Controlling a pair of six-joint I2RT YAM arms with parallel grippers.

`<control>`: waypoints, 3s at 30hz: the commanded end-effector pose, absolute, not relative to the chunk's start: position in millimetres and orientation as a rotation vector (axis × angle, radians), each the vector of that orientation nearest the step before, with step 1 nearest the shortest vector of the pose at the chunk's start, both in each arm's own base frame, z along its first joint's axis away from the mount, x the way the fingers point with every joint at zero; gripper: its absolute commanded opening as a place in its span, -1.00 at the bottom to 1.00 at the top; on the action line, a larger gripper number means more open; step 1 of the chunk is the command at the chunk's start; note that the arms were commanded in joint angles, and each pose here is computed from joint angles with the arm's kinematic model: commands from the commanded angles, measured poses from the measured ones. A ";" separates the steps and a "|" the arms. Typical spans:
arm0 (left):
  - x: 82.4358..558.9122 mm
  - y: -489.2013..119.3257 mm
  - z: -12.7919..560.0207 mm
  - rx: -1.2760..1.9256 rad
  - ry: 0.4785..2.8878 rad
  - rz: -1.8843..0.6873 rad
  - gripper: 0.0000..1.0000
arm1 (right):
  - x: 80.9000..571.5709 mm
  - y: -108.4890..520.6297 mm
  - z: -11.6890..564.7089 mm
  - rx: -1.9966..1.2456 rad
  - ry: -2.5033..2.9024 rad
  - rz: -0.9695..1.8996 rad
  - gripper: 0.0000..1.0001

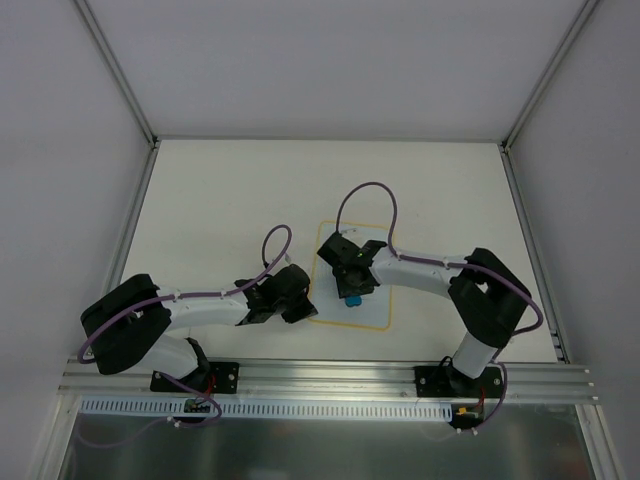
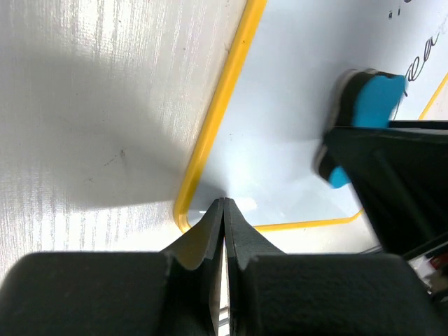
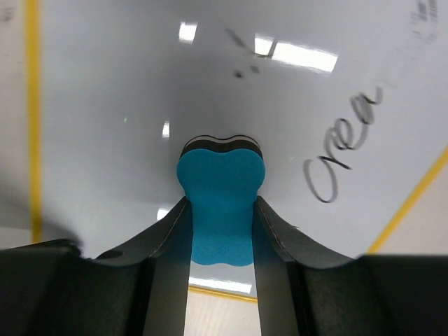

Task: Erase the whiteboard

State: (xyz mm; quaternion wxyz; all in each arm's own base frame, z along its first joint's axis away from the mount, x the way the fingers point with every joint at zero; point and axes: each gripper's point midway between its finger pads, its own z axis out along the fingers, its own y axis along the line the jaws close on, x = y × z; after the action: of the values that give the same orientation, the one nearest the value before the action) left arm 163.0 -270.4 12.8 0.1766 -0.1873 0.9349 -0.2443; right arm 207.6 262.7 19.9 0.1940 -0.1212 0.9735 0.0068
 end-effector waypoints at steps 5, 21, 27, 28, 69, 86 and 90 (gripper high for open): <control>135.2 -216.9 -29.9 -0.536 2.780 -0.379 -1.00 | 186.9 167.1 1.9 -0.106 2.839 -0.239 -0.87; 135.7 -219.3 -30.3 -0.518 2.789 -0.384 -1.00 | 223.9 276.1 7.1 -0.419 2.778 0.027 -0.91; 135.4 -218.3 -30.8 -0.518 2.789 -0.381 -1.00 | 252.8 307.9 10.2 -0.467 2.776 0.043 -0.91; 135.7 -218.2 -30.8 -0.522 2.788 -0.381 -1.00 | 256.3 306.2 8.7 -0.459 2.783 0.039 -0.91; 136.4 -217.8 -31.1 -0.526 2.791 -0.381 -1.00 | 234.5 228.5 -9.0 -0.314 2.892 0.049 -0.92; 135.3 -215.8 -31.7 -0.539 2.790 -0.380 -1.00 | 310.8 95.1 21.9 0.321 2.801 -0.146 -0.92; 135.5 -216.0 -32.0 -0.541 2.791 -0.378 -1.00 | 309.2 88.3 23.8 0.406 2.795 -0.117 -0.91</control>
State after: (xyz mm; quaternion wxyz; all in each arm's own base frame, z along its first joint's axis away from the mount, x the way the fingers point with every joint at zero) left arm 167.3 -271.2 12.8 0.1740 -0.1941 0.9323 -0.2508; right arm 327.9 114.1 22.1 0.1795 0.1096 0.9776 0.0005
